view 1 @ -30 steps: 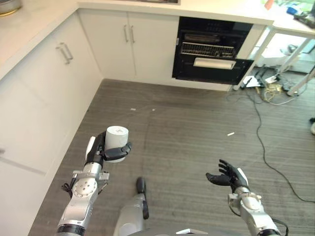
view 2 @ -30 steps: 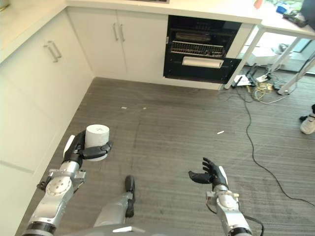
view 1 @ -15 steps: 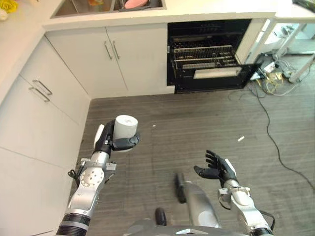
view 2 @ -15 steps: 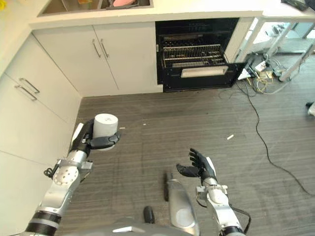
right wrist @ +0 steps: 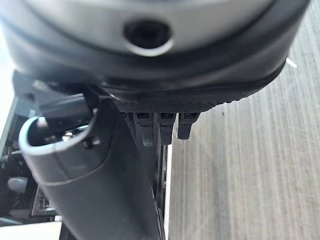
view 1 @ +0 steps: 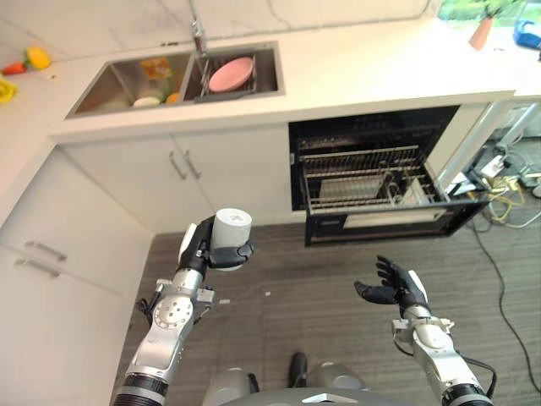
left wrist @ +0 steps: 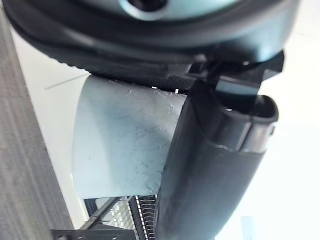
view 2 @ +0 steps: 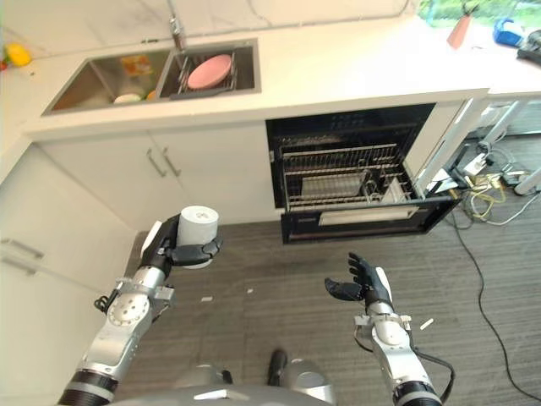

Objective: Place the dishes in the dishwasher.

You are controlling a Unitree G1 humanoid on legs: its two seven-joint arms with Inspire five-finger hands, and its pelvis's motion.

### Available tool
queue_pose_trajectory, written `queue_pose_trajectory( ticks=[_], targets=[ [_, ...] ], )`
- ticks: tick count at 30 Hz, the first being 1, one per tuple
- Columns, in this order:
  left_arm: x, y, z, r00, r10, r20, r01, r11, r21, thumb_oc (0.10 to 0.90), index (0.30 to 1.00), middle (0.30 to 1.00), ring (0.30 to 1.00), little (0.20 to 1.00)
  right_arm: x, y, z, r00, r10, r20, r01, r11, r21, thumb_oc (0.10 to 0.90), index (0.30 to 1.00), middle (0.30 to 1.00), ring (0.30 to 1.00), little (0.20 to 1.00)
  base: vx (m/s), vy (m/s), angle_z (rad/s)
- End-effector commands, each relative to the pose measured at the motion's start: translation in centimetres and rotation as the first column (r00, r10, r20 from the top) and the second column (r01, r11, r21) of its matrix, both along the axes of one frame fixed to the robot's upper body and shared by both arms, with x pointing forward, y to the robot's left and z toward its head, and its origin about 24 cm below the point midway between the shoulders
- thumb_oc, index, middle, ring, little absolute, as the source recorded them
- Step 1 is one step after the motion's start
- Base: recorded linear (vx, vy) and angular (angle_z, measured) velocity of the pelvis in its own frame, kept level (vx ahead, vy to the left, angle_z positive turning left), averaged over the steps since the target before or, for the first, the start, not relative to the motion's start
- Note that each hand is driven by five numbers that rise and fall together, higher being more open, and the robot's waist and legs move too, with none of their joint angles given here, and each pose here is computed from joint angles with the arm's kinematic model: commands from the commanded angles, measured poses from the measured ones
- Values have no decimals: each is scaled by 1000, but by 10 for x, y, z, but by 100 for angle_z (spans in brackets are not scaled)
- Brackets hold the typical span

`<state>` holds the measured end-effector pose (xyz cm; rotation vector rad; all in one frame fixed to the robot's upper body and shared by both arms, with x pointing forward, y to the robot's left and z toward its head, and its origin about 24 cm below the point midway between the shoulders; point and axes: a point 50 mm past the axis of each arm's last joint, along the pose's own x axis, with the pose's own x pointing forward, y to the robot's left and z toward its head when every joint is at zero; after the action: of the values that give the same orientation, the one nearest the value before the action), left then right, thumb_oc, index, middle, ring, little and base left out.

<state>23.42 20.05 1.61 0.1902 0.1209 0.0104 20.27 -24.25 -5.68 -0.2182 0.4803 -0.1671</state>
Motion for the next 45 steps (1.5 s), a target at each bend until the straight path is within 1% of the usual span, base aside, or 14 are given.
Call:
queue_pose_trajectory(
  ticks=[1,7,10,14,17,20,22,25,31,35,39,40,44,45],
  targets=[
    [10,4,42,974,-7,226,3,1000,20,400,300,300,300,300,17,-12,34,985,18,174,-4,997,-83,800,900,900,900,900,368,258,-117],
    [9,6,39,976,6,216,-10,1000,20,400,300,300,300,300,18,-15,34,985,22,172,-4,995,-104,800,900,900,900,900,299,250,-102],
    [13,-2,36,980,-39,197,35,999,23,400,300,300,300,300,9,-19,31,988,-1,156,17,995,-99,800,900,900,900,900,282,390,-64],
    [19,-4,44,973,-70,221,61,997,48,400,300,300,300,300,11,-18,34,983,-26,181,42,996,-82,800,900,900,900,900,138,320,-20],
    [23,2,53,965,-49,256,35,997,62,400,300,300,300,300,28,-10,53,959,-22,282,43,997,-70,800,900,900,900,900,36,357,-67],
    [23,4,55,964,-39,263,23,998,63,400,300,300,300,300,31,-8,58,951,-21,310,42,997,-61,800,900,900,900,900,40,169,-78],
    [21,7,57,958,-7,286,-1,1000,27,400,300,300,300,300,38,-4,80,909,-14,416,36,998,-45,800,900,900,900,900,148,141,-53],
    [22,4,57,957,-10,291,7,1000,10,400,300,300,300,300,37,-3,91,884,-13,467,30,999,-29,800,900,900,900,900,72,11,-75],
    [25,-8,47,966,-11,259,28,998,-62,400,300,300,300,300,34,13,106,835,-1,550,-81,989,125,800,900,900,900,900,122,-56,11],
    [30,-22,42,970,-36,239,59,994,-92,400,300,300,300,300,33,32,116,798,-24,602,-203,930,306,800,900,900,900,900,138,-93,-6],
    [36,-31,41,970,-60,236,84,992,-91,400,300,300,300,300,33,43,118,793,-20,610,-273,882,383,800,900,900,900,900,85,-94,11],
    [42,-40,44,966,-77,246,98,992,-74,400,300,300,300,300,33,54,119,790,-15,613,-322,840,436,800,900,900,900,900,73,-102,14],
    [56,-56,53,954,-100,282,114,993,-33,400,300,300,300,300,36,68,120,797,-2,604,-365,795,484,800,900,900,900,900,57,-86,15],
    [66,-65,61,945,-107,310,110,994,6,400,300,300,300,300,36,76,122,797,3,604,-393,762,515,800,900,900,900,900,56,-80,-3]
  ],
)
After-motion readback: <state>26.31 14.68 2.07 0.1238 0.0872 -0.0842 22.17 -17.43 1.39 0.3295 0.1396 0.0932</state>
